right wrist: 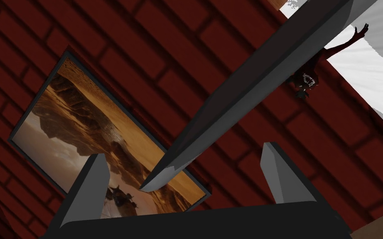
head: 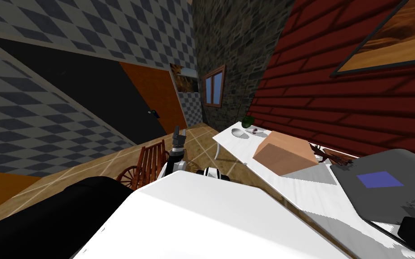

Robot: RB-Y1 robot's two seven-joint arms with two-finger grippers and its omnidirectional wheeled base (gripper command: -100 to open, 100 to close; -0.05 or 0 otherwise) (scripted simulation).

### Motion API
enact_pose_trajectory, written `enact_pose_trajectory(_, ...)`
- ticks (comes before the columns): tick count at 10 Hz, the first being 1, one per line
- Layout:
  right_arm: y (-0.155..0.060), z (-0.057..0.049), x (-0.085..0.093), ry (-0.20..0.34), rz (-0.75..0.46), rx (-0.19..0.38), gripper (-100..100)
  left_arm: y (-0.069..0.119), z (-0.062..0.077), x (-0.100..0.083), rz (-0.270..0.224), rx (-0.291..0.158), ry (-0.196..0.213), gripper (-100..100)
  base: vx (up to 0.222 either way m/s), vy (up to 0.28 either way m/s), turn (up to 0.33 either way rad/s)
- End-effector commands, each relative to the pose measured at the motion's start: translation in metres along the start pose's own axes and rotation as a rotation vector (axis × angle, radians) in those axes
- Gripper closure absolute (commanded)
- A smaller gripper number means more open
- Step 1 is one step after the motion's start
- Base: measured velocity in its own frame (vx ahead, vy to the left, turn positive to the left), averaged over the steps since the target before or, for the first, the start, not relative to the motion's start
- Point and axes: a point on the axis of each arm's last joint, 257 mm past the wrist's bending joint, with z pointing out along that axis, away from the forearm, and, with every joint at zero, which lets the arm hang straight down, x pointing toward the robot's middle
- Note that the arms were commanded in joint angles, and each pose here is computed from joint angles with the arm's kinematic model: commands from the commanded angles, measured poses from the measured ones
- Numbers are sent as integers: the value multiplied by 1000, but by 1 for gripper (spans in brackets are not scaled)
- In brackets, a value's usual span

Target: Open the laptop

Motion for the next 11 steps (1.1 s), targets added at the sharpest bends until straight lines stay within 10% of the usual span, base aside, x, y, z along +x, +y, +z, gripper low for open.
enact_pose_trajectory(1,-4,-2,2,31,-1,28,-100,0,0,0,0,0,0,0,-89,-46,142)
enact_pose_trajectory(2,-3,-1,2,22,-1,20,-100,0,0,0,0,0,0,0,-35,-21,27)
enact_pose_trajectory(3,-1,0,1,9,-1,8,100,0,0,0,0,0,0,0,54,17,-223)
enact_pose_trajectory(11,11,1,-3,-73,1,-80,100,0,0,0,0,0,0,0,99,54,-156)
